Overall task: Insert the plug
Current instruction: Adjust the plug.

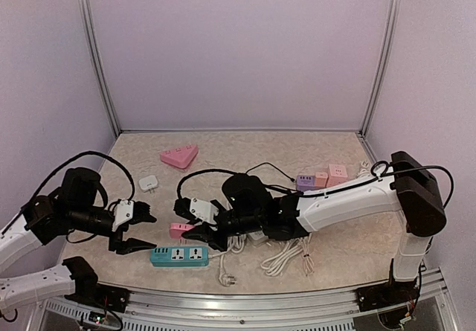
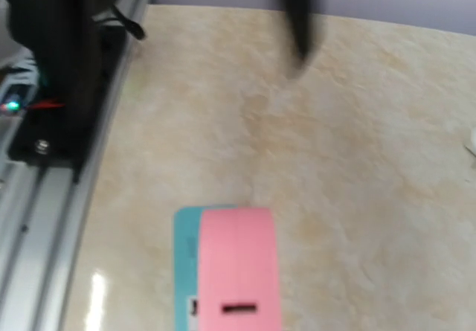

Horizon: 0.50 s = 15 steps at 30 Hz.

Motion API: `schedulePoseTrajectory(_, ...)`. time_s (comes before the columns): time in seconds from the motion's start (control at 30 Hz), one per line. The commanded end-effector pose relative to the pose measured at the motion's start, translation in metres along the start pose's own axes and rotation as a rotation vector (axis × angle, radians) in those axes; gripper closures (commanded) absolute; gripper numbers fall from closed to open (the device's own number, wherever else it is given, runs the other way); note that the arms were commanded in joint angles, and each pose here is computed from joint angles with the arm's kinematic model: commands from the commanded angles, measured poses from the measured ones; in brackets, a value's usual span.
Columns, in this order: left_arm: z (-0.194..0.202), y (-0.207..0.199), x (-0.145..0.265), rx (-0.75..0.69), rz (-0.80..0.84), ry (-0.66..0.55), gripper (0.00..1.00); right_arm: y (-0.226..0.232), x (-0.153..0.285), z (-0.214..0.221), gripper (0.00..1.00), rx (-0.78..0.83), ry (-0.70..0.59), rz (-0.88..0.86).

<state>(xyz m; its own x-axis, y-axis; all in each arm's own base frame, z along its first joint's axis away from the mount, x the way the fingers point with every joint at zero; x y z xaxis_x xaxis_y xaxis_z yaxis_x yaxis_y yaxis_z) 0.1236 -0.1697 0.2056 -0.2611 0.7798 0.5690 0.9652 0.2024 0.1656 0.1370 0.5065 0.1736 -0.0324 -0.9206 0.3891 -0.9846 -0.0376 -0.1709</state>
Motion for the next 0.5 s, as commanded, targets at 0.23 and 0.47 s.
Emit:
schedulePoseTrajectory(0.23, 0.012, -0.003, -0.033, 0.037, 0.034, -0.211, 0.33, 0.002, -0.027, 0.004, 1.0, 0.076, -0.033, 0.067)
schedulePoseTrajectory(0.47, 0.016, -0.007, -0.031, 0.035, 0.15, -0.209, 0.33, 0.004, -0.038, 0.016, 1.0, 0.063, 0.018, 0.058)
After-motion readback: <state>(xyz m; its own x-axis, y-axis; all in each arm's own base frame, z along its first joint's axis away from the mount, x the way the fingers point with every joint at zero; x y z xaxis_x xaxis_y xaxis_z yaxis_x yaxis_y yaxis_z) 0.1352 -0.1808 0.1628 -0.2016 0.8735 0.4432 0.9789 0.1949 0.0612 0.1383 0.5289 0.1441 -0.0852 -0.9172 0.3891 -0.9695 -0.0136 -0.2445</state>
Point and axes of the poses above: each gripper's point midway between its finger pads, its own x axis back along the fingers, its own y axis along the line the jaws close on, z = x × y, the point moved 3 cm from there along x, back along the fingers, and after that the axes turned 4 degrees about x, right-handed, at the moved point
